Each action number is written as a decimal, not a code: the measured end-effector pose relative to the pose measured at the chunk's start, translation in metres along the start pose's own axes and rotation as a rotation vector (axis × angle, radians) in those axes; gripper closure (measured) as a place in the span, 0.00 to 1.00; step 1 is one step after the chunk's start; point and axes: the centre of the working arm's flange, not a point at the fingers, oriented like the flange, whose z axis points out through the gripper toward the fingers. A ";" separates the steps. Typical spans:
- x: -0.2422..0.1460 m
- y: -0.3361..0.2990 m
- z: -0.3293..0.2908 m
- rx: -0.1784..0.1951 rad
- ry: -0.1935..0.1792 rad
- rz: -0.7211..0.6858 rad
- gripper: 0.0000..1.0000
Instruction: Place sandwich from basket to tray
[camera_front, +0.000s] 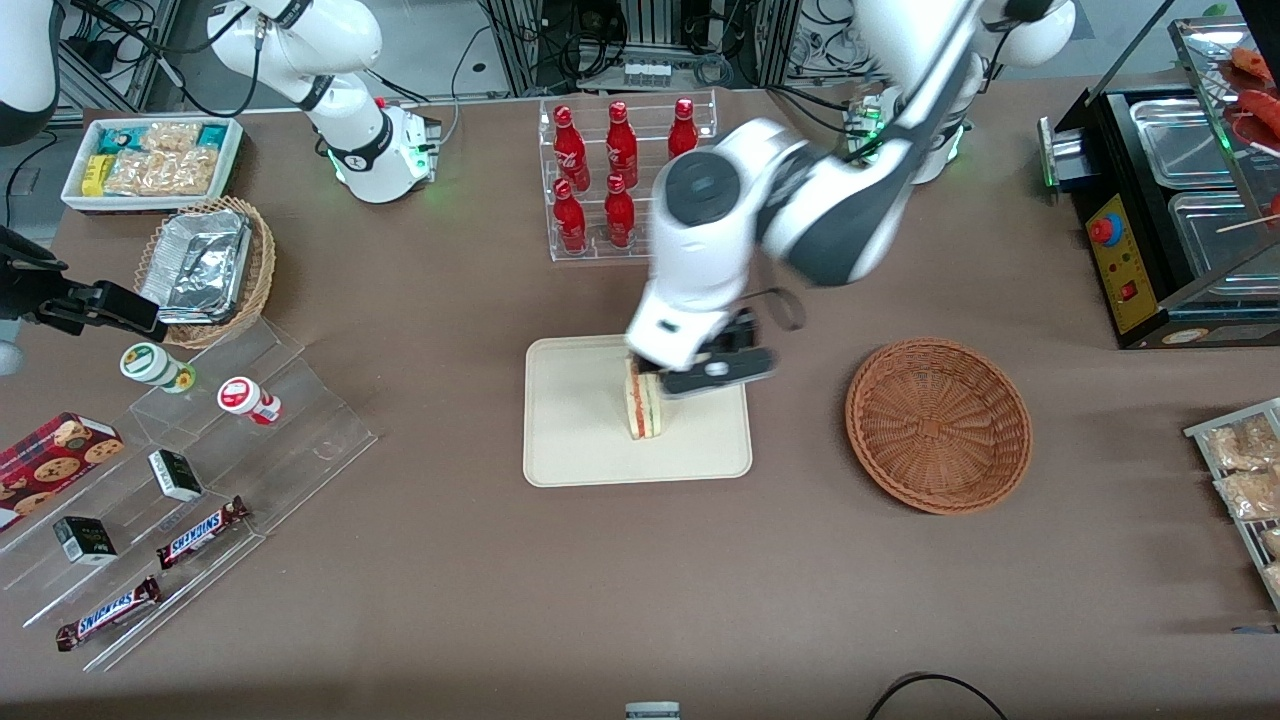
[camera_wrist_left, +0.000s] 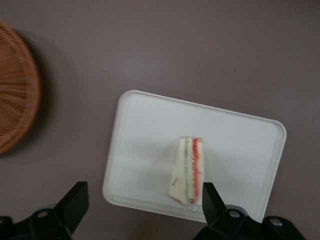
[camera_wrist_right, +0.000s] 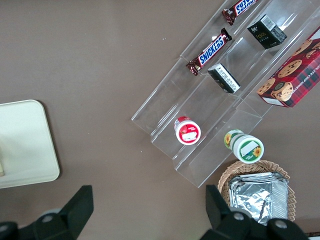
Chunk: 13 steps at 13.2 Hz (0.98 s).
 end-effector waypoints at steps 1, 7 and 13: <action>0.007 -0.024 -0.020 0.017 -0.006 0.004 0.00; 0.061 -0.169 -0.085 0.063 -0.083 0.136 0.00; 0.123 -0.322 -0.082 0.007 -0.139 0.277 0.00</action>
